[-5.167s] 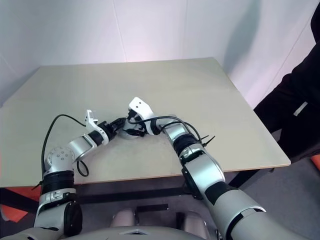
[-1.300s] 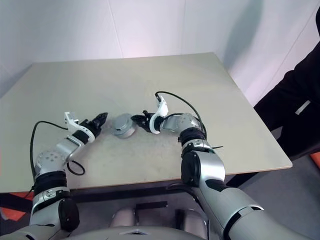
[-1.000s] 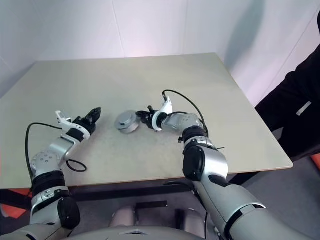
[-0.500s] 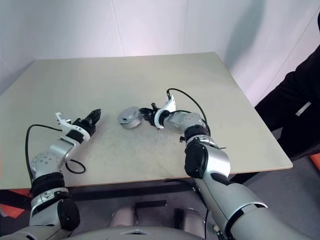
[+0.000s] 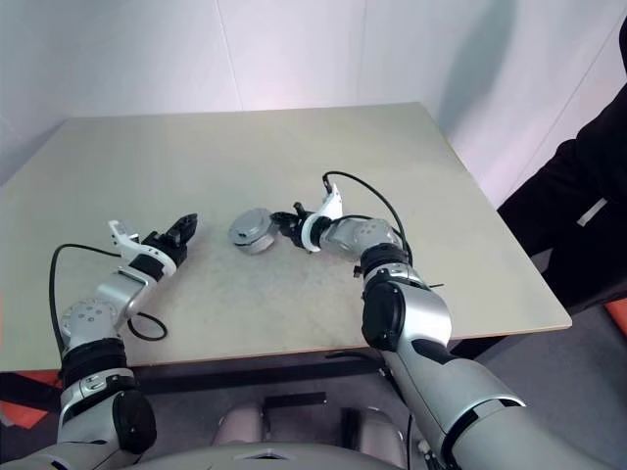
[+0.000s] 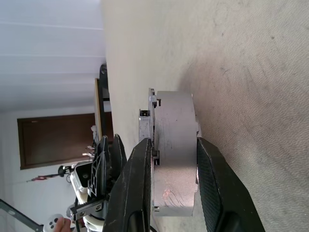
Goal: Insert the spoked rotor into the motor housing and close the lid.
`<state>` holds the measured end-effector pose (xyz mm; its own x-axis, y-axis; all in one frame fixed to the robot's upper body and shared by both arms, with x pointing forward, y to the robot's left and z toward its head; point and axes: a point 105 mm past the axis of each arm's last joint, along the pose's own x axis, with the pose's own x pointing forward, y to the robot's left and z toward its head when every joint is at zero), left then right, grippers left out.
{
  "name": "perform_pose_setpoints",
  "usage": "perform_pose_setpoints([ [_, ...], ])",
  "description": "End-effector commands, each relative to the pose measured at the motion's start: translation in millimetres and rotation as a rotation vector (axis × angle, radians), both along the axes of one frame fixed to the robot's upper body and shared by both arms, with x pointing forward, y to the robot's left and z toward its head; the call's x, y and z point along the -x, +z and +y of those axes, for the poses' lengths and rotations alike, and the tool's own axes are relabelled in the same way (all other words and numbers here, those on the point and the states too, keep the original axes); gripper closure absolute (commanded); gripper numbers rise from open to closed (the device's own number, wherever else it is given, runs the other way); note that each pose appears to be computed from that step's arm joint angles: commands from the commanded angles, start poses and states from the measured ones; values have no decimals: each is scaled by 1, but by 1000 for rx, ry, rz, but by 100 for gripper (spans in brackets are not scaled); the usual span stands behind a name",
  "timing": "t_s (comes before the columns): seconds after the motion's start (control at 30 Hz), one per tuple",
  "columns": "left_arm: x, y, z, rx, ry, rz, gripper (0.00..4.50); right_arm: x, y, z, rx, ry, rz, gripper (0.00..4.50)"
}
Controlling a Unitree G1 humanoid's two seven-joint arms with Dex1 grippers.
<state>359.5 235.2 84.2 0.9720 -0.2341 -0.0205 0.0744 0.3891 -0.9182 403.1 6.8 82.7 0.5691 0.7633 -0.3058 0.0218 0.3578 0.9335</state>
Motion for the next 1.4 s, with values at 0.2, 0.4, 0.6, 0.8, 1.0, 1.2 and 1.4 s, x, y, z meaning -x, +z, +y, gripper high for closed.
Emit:
perform_pose_setpoints([
  [0.2, 0, 17, 5, -23, 16, -56, 368, -14, 35, -1, -142, -57, -27, 336],
  [0.4, 1, 19, 5, -23, 14, -55, 368, -18, 49, -1, -263, -96, -11, 336],
  [0.6, 0, 19, 4, -23, 12, -52, 368, -18, 53, 0, -281, -90, -21, 336],
  [0.8, 0, 19, 4, -26, 14, -49, 368, -18, 52, 0, -268, -89, -27, 336],
  [1.0, 0, 19, 4, -27, 13, -49, 368, -19, 52, -1, -256, -89, -42, 336],
  [1.2, 0, 19, 3, -28, 11, -48, 368, -23, 61, -4, -183, -82, -178, 336],
  [1.4, 0, 19, 2, -29, 11, -49, 368, -32, 82, -15, 37, -106, -591, 336],
])
